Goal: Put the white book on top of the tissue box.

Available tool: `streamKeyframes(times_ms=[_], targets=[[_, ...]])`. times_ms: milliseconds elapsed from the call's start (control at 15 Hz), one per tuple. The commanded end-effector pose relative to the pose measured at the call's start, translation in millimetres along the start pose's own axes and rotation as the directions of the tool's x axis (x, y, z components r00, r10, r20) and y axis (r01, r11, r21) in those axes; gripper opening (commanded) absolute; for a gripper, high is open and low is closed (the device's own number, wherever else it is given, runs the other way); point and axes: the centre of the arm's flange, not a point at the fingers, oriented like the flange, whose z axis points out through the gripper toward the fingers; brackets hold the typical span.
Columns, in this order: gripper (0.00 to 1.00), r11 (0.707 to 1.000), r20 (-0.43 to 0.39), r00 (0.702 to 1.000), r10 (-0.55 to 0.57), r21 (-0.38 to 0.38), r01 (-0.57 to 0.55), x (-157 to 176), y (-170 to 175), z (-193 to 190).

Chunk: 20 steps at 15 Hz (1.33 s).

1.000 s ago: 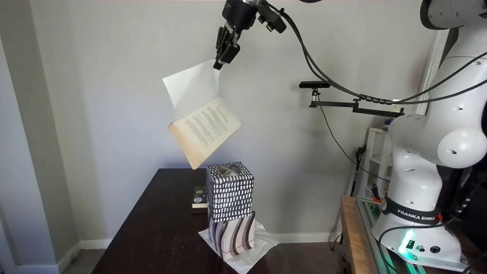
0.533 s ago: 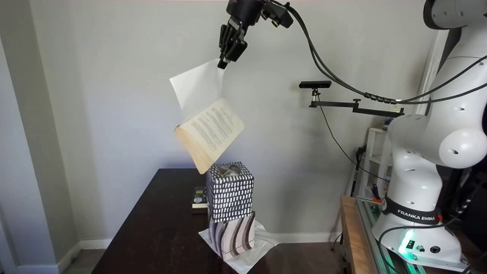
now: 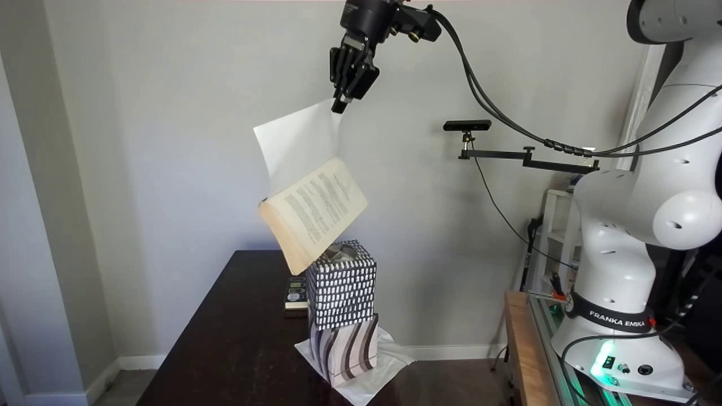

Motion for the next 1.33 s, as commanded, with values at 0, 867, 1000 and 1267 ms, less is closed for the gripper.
streamKeyframes(times_ms=[0, 867, 1000, 1267], targets=[[0.01, 0.997, -0.006, 0.999, -0.036, 0.063, 0.037, -4.7, -0.5, -11.3], [0.01, 0.988, 0.002, 0.998, -0.069, 0.135, 0.068, -10.8, -3.1, -8.2], [0.01, 0.988, 0.002, 0.997, -0.075, 0.135, 0.074, -10.4, -5.0, -9.5], [0.01, 0.987, -0.001, 0.997, -0.08, 0.139, 0.079, -8.3, -7.2, -12.3]])
